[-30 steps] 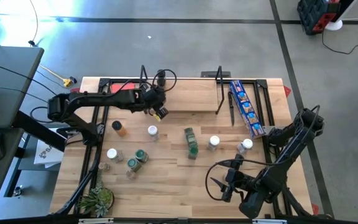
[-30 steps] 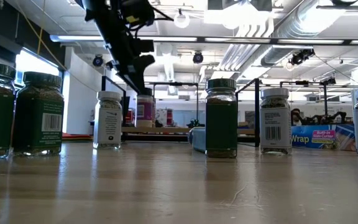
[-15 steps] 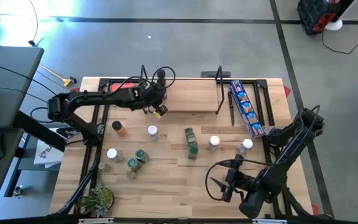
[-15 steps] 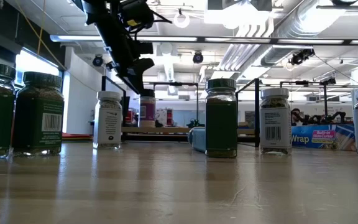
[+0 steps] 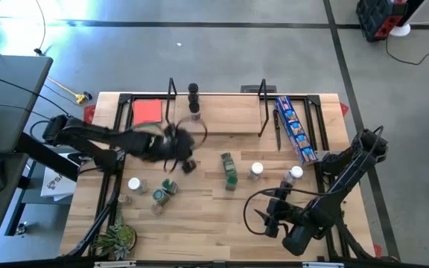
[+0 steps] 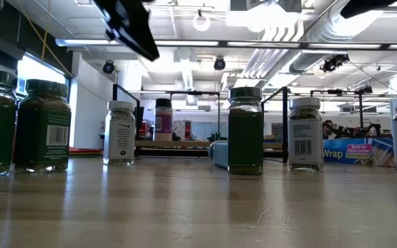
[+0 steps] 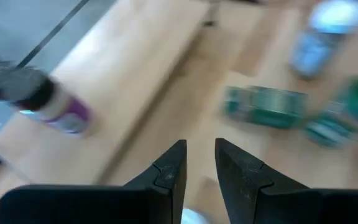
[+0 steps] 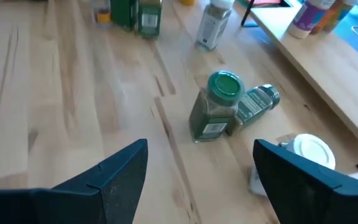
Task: Shelf spices
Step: Put the black seasoning bottle on the shelf aligned with the other black seasoning bottles
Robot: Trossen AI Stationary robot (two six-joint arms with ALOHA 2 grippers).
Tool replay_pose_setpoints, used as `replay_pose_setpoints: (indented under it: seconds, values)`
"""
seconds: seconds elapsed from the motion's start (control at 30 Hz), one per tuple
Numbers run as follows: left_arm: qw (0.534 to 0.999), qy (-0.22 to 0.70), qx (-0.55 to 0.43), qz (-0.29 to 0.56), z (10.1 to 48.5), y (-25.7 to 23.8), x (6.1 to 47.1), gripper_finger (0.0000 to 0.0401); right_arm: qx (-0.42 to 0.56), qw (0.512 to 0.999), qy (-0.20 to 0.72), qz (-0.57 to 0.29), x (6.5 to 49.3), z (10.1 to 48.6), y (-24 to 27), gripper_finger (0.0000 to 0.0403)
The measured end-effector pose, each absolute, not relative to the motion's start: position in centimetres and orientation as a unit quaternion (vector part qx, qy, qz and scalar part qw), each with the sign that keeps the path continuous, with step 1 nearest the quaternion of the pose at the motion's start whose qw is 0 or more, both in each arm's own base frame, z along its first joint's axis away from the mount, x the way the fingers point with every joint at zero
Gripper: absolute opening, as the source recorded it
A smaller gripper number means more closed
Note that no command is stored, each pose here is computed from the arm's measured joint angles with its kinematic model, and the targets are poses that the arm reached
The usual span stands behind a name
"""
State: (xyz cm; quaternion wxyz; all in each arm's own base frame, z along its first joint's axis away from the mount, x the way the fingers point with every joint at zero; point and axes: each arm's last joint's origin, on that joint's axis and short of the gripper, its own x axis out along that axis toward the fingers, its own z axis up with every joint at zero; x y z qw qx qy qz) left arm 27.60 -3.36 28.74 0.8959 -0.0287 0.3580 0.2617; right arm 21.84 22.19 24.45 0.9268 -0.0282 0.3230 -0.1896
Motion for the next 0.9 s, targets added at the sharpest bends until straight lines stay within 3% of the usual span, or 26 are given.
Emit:
replay_pose_setpoints:
  seconds: [0.27,0.57,0.67,0.9]
  values:
    - [0.919,0.314,-0.034,0.236,28.0,-11.0,26.1,0.0078,-0.042,0.93,0.319,-0.176,24.0,24.8,21.3,0.0287]
    - [0.927,0.342,-0.062,0.139,28.5,-14.3,23.7,0.0078,-0.072,0.937,0.305,-0.153,27.0,25.4,19.8,0.0287]
    - [0.912,0.384,-0.065,0.129,28.1,-14.3,22.8,0.0078,-0.087,0.935,0.309,-0.148,27.1,25.4,19.7,0.0287]
    - [0.807,0.516,-0.092,0.272,29.8,-10.2,20.1,0.0078,-0.091,0.935,0.309,-0.144,27.1,25.4,19.7,0.0287]
